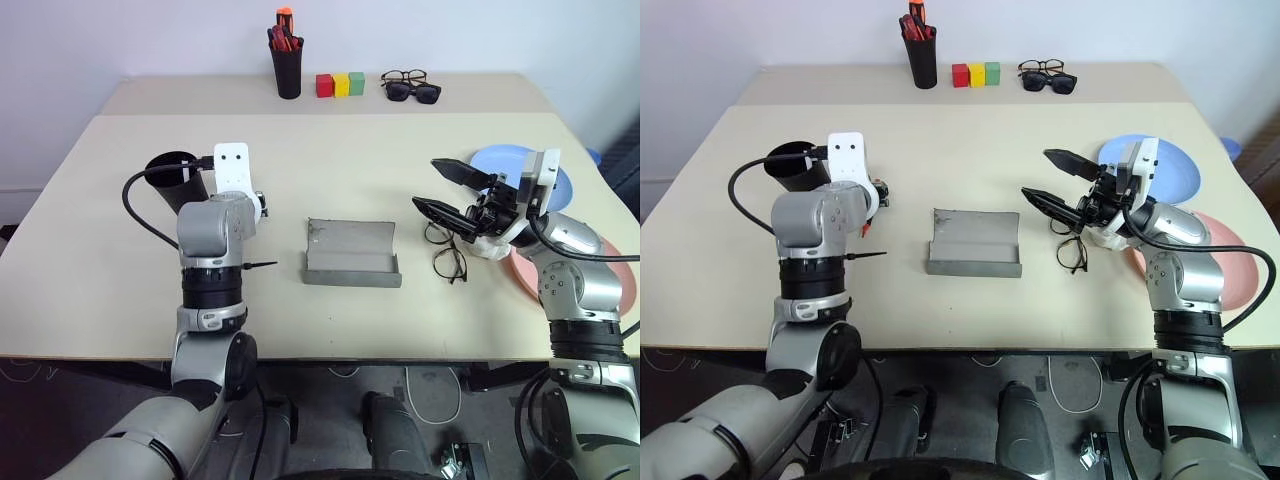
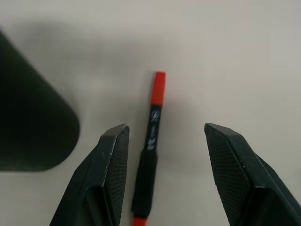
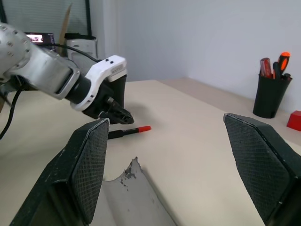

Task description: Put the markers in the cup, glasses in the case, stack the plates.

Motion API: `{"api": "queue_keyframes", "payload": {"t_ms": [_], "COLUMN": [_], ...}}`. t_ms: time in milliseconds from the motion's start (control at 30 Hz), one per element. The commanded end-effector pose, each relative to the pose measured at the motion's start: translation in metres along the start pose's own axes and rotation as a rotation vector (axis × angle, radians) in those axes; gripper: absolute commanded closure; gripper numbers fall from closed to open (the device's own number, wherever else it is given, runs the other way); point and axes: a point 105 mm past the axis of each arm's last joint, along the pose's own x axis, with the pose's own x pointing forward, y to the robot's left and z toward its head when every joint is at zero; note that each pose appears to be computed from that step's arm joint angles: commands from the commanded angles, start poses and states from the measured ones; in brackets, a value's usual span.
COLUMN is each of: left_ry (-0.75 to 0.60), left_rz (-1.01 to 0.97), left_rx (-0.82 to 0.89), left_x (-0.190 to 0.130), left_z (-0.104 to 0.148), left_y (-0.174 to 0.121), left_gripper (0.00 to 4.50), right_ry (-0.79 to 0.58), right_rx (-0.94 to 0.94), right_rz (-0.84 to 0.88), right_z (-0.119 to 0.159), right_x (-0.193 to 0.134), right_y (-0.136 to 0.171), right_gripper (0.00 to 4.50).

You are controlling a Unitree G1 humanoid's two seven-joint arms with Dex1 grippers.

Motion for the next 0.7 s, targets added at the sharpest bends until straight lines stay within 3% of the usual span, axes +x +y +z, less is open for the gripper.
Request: {"api": "queue_keyframes", "payload": {"t_ms": [33,433,533,633,700], "left_ry": [0.028,0.143,0.191,0.215,0.222], "left_rz": [0.047,0.065,0.047,0.027,0.020], "left_rx": [-0.014,-0.025,-0.025,-0.028,-0.027], "left_x": [0.005,0.032,0.037,0.038,0.038], "left_z": [0.007,-0.001,-0.010,-0.015,-0.016], "left_y": [0.009,0.002,-0.004,-0.008,-0.010], "left_gripper": [1.93,1.93,2.81,4.29,4.41], "right_ry": [-0.044,-0.034,-0.033,-0.034,-0.032], "right_rx": [-0.060,-0.062,-0.065,-0.068,-0.070], "right_rz": [-0.009,-0.036,-0.041,-0.046,-0.050], "right_z": [0.017,0.016,0.017,0.018,0.018], "right_x": [-0.001,-0.009,-0.009,-0.010,-0.011], "right_y": [0.000,0.002,0.004,0.004,0.003], "right_gripper": [0.53,0.53,0.53,0.53,0.53]}}
